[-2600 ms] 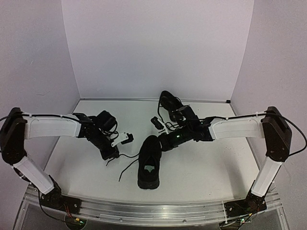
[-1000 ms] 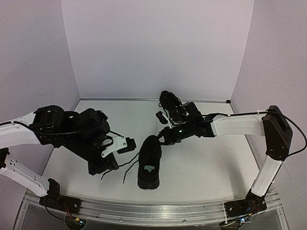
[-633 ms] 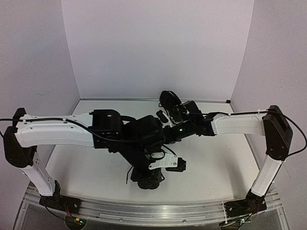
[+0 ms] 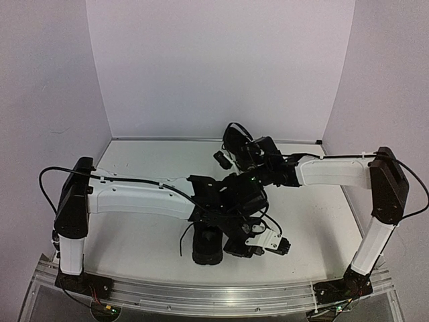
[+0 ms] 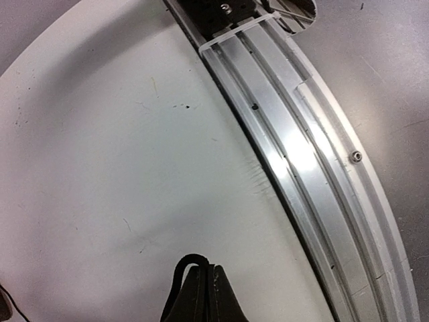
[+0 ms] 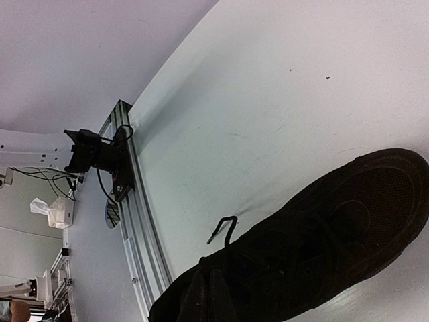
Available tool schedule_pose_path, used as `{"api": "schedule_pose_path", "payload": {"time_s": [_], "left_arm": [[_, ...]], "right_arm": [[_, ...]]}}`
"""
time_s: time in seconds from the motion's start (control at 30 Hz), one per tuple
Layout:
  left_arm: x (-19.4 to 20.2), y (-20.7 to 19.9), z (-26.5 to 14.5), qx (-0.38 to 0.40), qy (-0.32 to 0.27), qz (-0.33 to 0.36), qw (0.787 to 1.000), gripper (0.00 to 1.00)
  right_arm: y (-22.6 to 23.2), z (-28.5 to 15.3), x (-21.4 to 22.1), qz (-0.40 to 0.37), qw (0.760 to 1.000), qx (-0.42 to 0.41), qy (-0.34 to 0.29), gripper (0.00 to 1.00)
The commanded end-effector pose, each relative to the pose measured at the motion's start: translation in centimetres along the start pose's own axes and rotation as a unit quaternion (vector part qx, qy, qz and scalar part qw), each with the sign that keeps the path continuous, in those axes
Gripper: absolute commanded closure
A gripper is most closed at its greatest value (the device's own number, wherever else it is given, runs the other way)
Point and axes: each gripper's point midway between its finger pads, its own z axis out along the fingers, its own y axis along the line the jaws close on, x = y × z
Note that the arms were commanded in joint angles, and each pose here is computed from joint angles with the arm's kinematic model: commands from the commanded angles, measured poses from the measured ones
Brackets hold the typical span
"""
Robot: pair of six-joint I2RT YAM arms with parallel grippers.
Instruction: Tie the shoes
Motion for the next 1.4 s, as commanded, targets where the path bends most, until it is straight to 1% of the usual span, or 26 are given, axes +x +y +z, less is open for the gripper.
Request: {"api": "schedule_pose_path", "payload": {"time_s": [0.0,0.1,0.17,0.23,0.37,0.47,0.53,0.57,0.67,0.73,0.8,0.87,0.93,1.03,1.1,1.17,1.23,1.3,1.37], "left_arm": [[-0.4,2.3,-0.7,-0.046,-0.03,0.028,0.998,0.85],[-0.4,2.2,-1.7,-0.054,-0.029,0.025,0.998,0.7],[-0.3,2.0,-2.7,-0.063,-0.031,0.022,0.997,0.62],[-0.3,1.8,-4.1,-0.077,-0.033,0.015,0.996,0.58],[-0.4,1.8,-7.8,-0.119,-0.048,-0.015,0.992,0.52],[-0.1,2.1,-11.5,-0.163,-0.086,-0.065,0.981,0.5],[0.8,2.8,-14.6,-0.198,-0.131,-0.11,0.965,0.49],[2.0,2.9,-16.2,-0.218,-0.147,-0.139,0.955,0.48],[5.2,3.4,-20.0,-0.297,-0.185,-0.21,0.913,0.46],[7.8,3.3,-21.7,-0.351,-0.186,-0.26,0.88,0.43],[10.0,3.2,-22.8,-0.389,-0.179,-0.305,0.851,0.42],[12.1,2.8,-23.0,-0.406,-0.165,-0.344,0.83,0.42],[13.9,2.4,-22.8,-0.42,-0.145,-0.374,0.814,0.43],[16.0,2.1,-23.1,-0.433,-0.145,-0.421,0.784,0.44],[17.1,2.0,-23.3,-0.434,-0.156,-0.449,0.766,0.46],[18.0,2.0,-23.3,-0.427,-0.163,-0.466,0.757,0.46],[18.3,2.0,-23.1,-0.419,-0.171,-0.473,0.756,0.46],[18.3,2.2,-22.9,-0.408,-0.175,-0.476,0.759,0.45],[18.2,2.5,-22.7,-0.395,-0.179,-0.479,0.763,0.44]], "right_arm": [[0.6,0.2,-0.8,-0.018,1.0,-0.02,0.0,1.0],[0.5,0.3,-0.8,-0.016,1.0,-0.022,0.003,1.0],[0.5,0.4,-0.8,-0.016,1.0,-0.022,0.003,1.0],[0.6,0.4,-0.9,-0.016,1.0,-0.024,0.003,1.0],[0.9,0.5,-1.2,-0.014,0.999,-0.029,0.002,1.0],[1.4,0.5,-1.7,-0.015,0.999,-0.034,-0.001,1.0],[1.9,0.8,-1.7,-0.016,0.999,-0.035,0.0,1.0],[2.1,1.0,-1.8,-0.016,0.999,-0.037,0.001,1.0],[2.6,2.1,-1.4,-0.015,0.999,-0.038,0.009,1.0],[2.8,2.8,-1.0,-0.015,0.999,-0.038,0.016,1.0],[2.9,3.7,-0.4,-0.013,0.999,-0.037,0.025,1.0],[3.2,4.4,-0.2,-0.015,0.999,-0.038,0.03,1.0],[3.5,5.1,0.1,-0.016,0.999,-0.037,0.035,1.0],[3.9,5.9,0.6,-0.017,0.998,-0.034,0.043,1.0],[4.1,6.4,1.0,-0.017,0.998,-0.031,0.049,0.98],[4.3,6.7,1.3,-0.017,0.998,-0.029,0.055,0.94],[4.4,6.6,1.5,-0.015,0.998,-0.027,0.06,0.85],[5.0,5.9,1.0,-0.023,0.998,-0.026,0.054,0.72],[5.8,5.0,0.3,-0.031,0.998,-0.024,0.043,0.62]]}}
